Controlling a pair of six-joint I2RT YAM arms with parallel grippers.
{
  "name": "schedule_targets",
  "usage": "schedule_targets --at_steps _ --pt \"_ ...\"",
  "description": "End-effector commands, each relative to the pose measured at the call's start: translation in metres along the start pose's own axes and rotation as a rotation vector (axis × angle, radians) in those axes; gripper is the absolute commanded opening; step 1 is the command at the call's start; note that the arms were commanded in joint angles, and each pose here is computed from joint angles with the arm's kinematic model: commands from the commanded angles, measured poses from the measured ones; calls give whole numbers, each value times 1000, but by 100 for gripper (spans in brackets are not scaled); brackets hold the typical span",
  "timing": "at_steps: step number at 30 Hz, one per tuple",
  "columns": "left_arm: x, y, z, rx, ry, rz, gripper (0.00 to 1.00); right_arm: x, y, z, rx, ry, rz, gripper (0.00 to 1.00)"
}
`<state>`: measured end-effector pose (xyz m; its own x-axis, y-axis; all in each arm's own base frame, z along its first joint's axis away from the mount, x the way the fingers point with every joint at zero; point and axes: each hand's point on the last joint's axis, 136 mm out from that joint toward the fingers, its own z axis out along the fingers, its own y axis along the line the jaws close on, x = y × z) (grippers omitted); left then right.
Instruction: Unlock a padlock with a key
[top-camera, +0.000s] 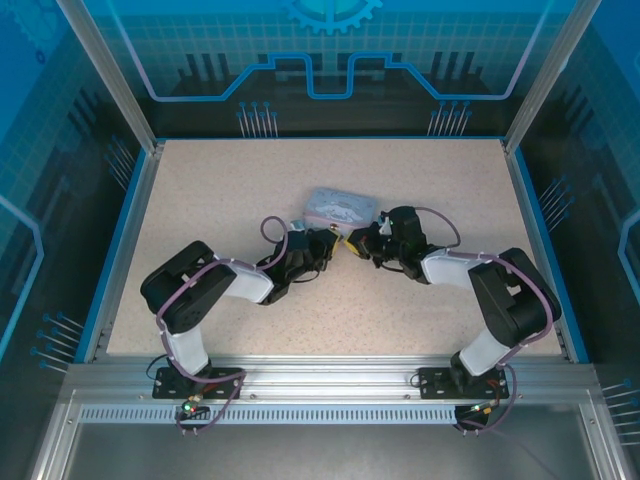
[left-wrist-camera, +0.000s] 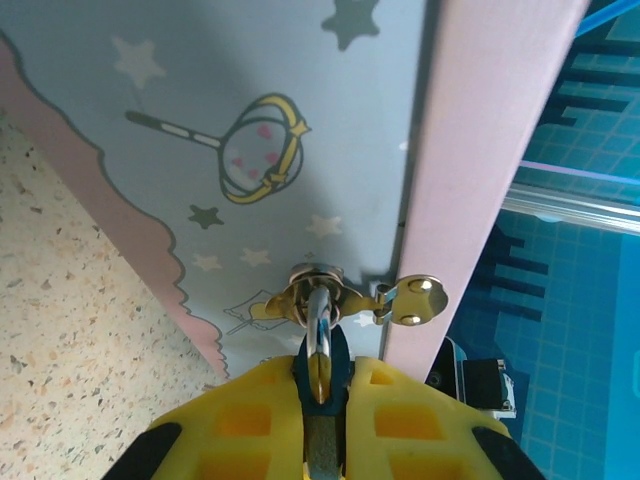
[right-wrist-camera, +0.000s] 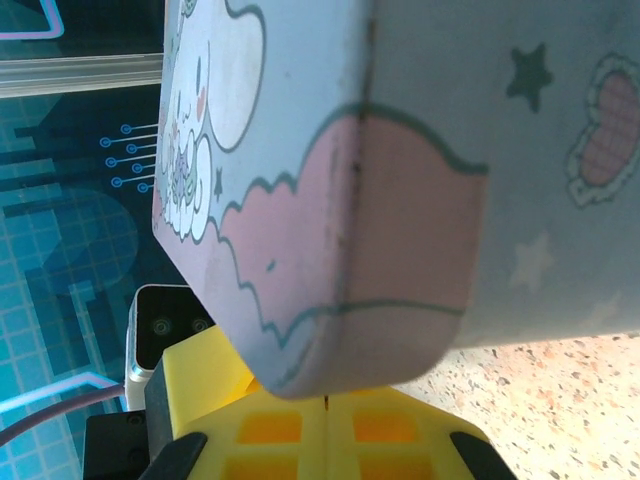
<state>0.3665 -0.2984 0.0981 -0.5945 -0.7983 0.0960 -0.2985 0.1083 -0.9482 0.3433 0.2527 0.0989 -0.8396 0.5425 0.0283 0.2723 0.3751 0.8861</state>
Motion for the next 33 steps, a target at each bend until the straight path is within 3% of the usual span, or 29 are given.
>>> schedule_targets --at_steps 1,6,12,21,27,33 --pt "27 -29 0 96 100 29 0 8 28 7 -72 28 -49 0" --pt "23 -24 -1 82 84 30 0 9 25 3 -64 28 -49 1" --pt "20 -22 -2 75 71 34 0 10 22 -8 -51 24 -60 25" --pt "16 -25 -3 76 65 41 0 20 9 -34 10 49 -116 51" --pt "15 -28 -4 73 74 48 0 18 -12 -66 136 22 -239 51" --pt "15 -28 -6 61 86 56 0 -2 -5 -94 318 -62 -636 49"
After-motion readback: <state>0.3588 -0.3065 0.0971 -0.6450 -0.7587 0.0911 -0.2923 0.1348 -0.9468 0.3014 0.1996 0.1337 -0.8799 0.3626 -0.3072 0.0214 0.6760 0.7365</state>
